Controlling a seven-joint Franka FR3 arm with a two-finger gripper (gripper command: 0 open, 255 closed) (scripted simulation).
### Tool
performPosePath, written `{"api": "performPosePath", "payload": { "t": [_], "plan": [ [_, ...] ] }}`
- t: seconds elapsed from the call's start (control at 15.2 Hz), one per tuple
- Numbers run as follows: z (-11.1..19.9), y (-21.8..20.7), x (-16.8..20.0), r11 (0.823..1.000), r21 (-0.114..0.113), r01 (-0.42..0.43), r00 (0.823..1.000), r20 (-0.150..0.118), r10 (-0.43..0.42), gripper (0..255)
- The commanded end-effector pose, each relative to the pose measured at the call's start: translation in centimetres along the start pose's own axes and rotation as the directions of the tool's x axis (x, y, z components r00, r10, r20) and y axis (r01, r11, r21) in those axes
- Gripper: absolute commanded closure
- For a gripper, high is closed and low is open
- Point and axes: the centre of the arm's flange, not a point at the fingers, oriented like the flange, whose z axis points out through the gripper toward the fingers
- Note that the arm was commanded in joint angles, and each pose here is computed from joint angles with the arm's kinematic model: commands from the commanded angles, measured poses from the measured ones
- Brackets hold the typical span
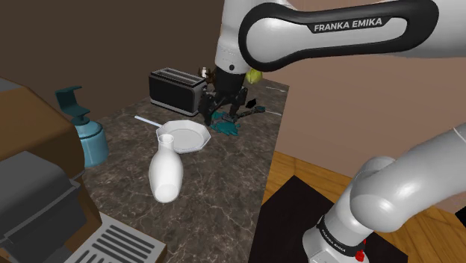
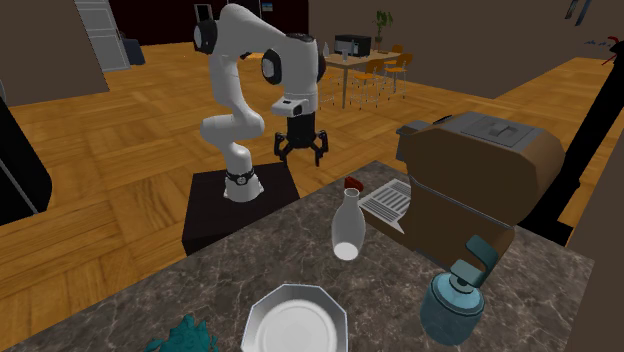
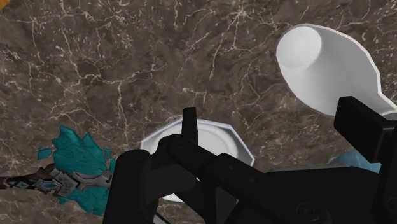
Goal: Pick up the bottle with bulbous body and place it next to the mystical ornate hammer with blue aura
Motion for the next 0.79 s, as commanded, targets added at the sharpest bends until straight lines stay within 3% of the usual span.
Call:
{"api": "performPosePath", "payload": {
  "t": [0.0, 0.73],
  "plan": [
    [1.1, -2.6, 0.9, 1.0, 0.002, 0.0, 1.0, 0.0, 0.0, 0],
    [6.0, -14.0, 5.0, 1.0, 0.001, 0.0, 1.0, 0.002, 0.0, 0]
  ]
}}
